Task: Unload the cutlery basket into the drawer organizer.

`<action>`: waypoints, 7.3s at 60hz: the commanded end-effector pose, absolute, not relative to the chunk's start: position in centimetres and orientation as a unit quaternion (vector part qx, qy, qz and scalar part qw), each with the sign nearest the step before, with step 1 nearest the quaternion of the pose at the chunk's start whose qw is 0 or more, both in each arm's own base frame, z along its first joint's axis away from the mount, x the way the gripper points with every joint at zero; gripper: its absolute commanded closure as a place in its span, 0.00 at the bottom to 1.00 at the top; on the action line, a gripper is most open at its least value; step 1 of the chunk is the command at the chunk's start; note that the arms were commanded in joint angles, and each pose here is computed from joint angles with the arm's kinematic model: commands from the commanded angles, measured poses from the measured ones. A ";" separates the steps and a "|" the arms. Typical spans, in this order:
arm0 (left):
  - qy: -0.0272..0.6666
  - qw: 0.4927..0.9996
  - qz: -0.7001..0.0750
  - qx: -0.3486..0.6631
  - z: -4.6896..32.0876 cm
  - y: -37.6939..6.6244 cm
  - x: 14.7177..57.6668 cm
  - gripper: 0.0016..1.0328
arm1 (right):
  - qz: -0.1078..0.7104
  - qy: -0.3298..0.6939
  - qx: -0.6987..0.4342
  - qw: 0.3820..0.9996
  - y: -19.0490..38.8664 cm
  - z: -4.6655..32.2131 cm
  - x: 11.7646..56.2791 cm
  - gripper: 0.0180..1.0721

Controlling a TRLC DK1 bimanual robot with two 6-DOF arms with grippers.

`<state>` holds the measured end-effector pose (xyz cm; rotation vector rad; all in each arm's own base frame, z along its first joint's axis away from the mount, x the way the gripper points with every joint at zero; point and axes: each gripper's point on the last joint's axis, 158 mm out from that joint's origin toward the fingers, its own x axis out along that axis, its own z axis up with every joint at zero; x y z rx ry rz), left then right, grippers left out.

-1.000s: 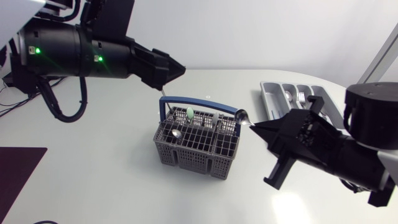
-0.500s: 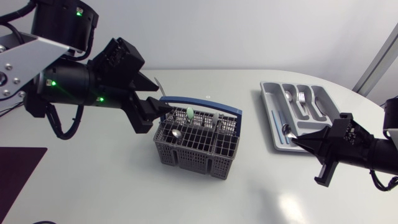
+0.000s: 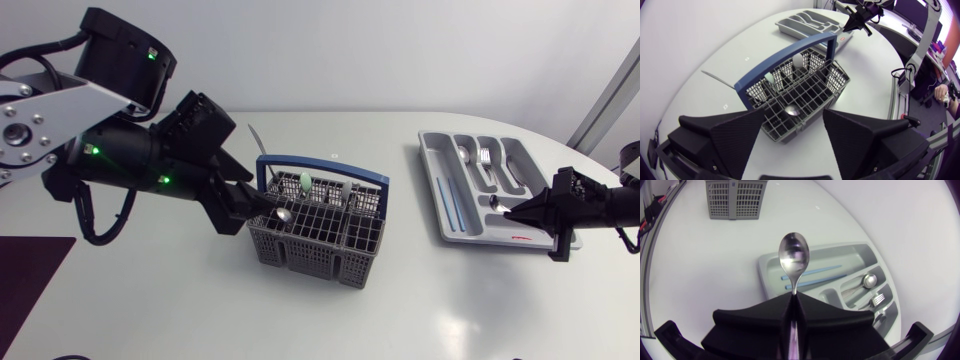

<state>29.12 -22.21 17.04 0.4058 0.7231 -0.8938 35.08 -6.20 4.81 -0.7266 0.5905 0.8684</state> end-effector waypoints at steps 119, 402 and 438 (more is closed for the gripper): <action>0.150 0.738 -0.500 0.428 17.2 -19.0 27.5 0.16 | 0.473 0.224 -0.332 0.785 12.0 12.9 23.7 0.14; 0.054 0.789 -0.448 0.417 25.0 -26.2 25.5 0.93 | 0.430 0.140 -0.359 0.817 20.4 17.0 19.5 0.14; 0.251 0.842 -0.443 0.181 21.8 -32.0 28.3 0.93 | 0.337 0.081 -0.397 0.850 21.9 17.6 23.3 0.27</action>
